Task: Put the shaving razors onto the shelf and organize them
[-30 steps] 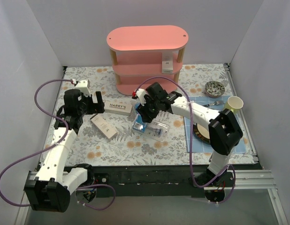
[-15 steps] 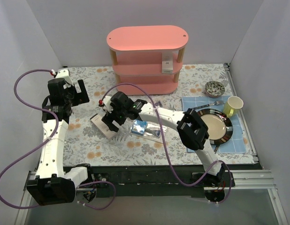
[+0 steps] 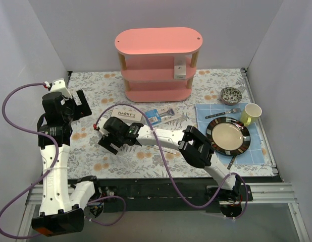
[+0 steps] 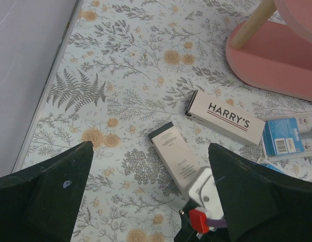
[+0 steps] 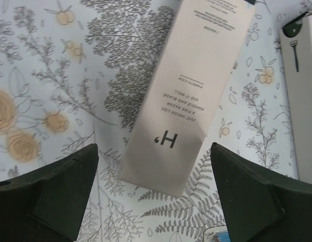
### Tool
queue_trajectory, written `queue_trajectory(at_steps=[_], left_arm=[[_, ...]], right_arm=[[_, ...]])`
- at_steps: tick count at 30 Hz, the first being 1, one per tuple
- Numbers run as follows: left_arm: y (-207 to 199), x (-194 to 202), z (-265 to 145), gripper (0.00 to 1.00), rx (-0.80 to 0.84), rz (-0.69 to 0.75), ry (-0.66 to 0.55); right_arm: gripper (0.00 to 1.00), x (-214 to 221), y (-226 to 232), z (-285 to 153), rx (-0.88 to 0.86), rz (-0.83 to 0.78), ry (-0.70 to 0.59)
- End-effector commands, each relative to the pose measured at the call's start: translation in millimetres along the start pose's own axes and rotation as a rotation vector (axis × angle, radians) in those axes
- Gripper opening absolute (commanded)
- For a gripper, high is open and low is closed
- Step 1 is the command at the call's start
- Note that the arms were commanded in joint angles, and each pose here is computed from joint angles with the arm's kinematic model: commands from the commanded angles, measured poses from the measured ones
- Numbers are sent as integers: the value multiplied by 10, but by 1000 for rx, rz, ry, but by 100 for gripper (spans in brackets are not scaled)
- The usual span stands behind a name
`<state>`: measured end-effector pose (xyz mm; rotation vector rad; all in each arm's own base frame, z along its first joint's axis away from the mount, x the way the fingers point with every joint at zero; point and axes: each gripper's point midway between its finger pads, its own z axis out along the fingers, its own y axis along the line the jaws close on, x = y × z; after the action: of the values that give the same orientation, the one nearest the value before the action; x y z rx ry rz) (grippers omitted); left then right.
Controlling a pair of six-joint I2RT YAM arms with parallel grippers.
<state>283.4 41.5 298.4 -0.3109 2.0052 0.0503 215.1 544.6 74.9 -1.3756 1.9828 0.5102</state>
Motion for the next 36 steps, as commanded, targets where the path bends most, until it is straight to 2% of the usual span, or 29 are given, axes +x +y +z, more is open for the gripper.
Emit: queue_trajectory(at_steps=[1, 6, 10, 17, 18, 21, 25, 28, 29, 30, 31, 32, 36], left_arm=[[2, 65, -90, 98, 15, -10, 14], [-1, 49, -128, 98, 25, -6, 5], [-51, 77, -152, 98, 63, 12, 12], [-283, 305, -153, 98, 227, 75, 42], [-300, 330, -144, 98, 238, 77, 46], [-318, 414, -52, 98, 249, 68, 78], [-252, 539, 142, 98, 209, 62, 151], [-229, 848, 273, 87, 195, 26, 294], [-240, 964, 274, 68, 200, 14, 343], [-270, 1116, 295, 42, 224, 7, 392], [-262, 1104, 342, 16, 218, 11, 392], [-254, 1118, 379, 0, 211, 3, 389], [-186, 1443, 607, 0, 178, -4, 530]], right_arm=[[98, -276, -362, 58, 159, 32, -85], [98, -185, -342, 175, 151, 28, -67], [93, -58, -190, 220, 47, 13, -37], [65, 175, 65, 63, -214, -154, -10], [57, 178, 25, 12, -221, -191, -13], [50, 329, -100, -75, -220, -211, 15], [49, 574, -336, -209, -202, -309, 50], [48, 777, -432, -330, -191, -424, 79], [49, 823, -453, -352, -185, -440, 83], [49, 825, -473, -403, -179, -457, 79], [50, 864, -481, -421, -179, -466, 85], [50, 966, -477, -429, -183, -471, 102], [51, 998, -499, -475, -185, -459, 111]])
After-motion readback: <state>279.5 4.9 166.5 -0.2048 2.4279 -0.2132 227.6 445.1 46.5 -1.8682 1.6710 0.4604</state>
